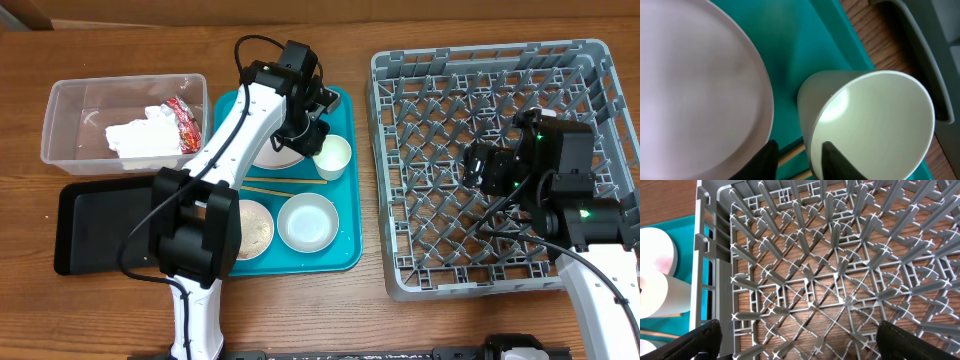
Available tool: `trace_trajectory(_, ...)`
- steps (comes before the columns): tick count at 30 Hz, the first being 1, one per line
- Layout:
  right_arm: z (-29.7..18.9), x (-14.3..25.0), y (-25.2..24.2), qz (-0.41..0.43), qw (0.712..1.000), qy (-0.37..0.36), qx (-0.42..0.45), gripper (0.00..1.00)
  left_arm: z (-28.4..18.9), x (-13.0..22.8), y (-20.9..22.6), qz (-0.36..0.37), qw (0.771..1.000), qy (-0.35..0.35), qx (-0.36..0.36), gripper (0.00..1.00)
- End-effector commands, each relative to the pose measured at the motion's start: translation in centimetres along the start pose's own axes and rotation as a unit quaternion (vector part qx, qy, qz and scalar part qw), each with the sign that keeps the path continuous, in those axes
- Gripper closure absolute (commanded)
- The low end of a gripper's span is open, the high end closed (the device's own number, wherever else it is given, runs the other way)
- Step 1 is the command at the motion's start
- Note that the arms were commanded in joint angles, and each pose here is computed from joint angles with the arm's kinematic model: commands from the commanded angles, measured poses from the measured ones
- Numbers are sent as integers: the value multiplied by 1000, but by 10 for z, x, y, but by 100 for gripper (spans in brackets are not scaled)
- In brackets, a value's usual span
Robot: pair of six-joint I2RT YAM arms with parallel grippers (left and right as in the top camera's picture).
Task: Sort waste into correct bins and load items into the dishwasher
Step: 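Grasp the white paper cup with the left gripper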
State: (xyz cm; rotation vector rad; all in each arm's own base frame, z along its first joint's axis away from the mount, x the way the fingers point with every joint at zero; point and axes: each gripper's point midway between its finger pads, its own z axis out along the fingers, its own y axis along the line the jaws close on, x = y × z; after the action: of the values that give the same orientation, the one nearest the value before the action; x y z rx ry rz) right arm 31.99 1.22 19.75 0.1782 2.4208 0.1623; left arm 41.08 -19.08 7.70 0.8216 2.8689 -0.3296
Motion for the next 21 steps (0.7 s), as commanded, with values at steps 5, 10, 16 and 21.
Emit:
trace_trajectory(5, -6, -10, 2, 0, 1000, -14, -5, 0, -2, -1, -2, -45, 999, -6, -1, 72)
trace_trajectory(10, -6, -10, 2, 0, 1000, -14, -5, 0, -2, -3, -2, -54, 998, -10, -1, 72)
trace_trajectory(16, -6, -10, 2, 0, 1000, -14, -5, 0, 1, -4, -1, -79, 997, -9, -1, 75)
trace_trajectory(21, -6, -10, 2, 0, 1000, -14, -5, 0, 6, -2, 0, -81, 997, -3, 0, 75)
